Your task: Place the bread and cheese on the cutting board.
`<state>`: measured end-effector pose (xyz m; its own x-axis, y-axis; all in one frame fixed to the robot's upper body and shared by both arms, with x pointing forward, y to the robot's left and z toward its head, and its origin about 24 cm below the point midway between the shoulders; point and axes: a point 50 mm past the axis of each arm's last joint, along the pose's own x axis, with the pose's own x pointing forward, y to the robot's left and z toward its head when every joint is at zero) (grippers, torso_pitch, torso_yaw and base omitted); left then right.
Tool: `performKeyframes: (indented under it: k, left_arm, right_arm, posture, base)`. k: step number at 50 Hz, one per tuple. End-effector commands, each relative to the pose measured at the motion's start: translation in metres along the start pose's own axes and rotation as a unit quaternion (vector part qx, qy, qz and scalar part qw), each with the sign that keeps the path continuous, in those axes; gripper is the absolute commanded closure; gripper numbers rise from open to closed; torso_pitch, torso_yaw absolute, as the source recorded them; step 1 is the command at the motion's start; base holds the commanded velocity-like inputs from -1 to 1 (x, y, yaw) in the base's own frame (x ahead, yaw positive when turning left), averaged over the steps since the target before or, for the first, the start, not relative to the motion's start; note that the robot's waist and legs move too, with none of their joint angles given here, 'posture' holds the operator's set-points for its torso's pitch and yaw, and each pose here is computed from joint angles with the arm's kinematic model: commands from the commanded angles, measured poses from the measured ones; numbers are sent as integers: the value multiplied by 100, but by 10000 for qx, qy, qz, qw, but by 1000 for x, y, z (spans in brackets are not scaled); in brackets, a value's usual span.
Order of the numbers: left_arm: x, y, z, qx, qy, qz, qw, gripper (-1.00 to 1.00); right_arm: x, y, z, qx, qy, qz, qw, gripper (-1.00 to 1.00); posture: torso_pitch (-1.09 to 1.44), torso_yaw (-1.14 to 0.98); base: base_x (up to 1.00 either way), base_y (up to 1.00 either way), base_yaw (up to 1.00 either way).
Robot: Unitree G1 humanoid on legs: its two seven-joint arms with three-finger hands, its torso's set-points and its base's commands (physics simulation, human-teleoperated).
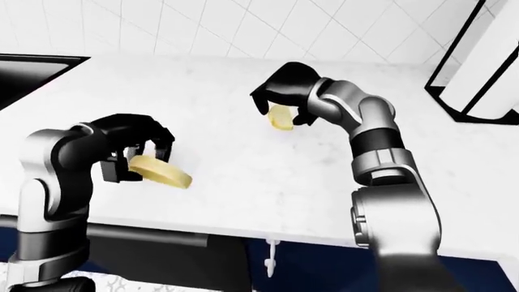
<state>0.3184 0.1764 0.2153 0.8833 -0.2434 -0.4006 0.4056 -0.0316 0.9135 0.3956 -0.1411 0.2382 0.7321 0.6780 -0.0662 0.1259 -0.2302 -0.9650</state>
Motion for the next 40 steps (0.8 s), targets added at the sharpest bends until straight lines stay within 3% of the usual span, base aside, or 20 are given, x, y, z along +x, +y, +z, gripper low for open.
performKeyframes:
  k: [1,4,7,14,18,27,34,40]
  left_arm:
    - [-14,25,9,1,-347,514,9981,100]
    - [-27,44,13,-285,-599,839,9943,100]
    - [-33,51,12,-488,-697,992,9914,100]
    - [-51,51,12,-600,-834,1148,9881,100]
    - [-66,52,13,-704,-950,1261,9849,100]
    - [-99,57,15,-706,-1097,1490,9802,100]
    - [-120,51,15,-751,-1183,1616,9769,100]
    - [-124,53,14,-823,-1211,1705,9744,100]
  right_arm:
    - [-1,-25,-3,-142,29,-439,9989,100]
    - [-4,-31,-4,-52,53,-529,9986,100]
    - [-9,-40,-6,50,74,-635,9979,100]
    - [-32,-53,-6,287,58,-605,9977,100]
    - [-46,-64,-2,448,1,-772,9960,100]
    - [-62,-78,5,499,-97,-868,9949,100]
    - [-87,-92,18,502,-234,-1200,9912,100]
    - [-112,-97,34,410,-295,-1387,9890,100]
  posture:
    - [0,0]
    - [0,0]
    - [0,0]
    - [0,0]
    - [0,0]
    - [0,0]
    - [0,0]
    - [0,0]
  base:
    - [0,0,0]
    - [0,0,0]
    - [0,0,0]
    - [0,0,0]
    - [0,0,0]
    - [0,0,0]
    - [0,0,0]
    - [0,0,0]
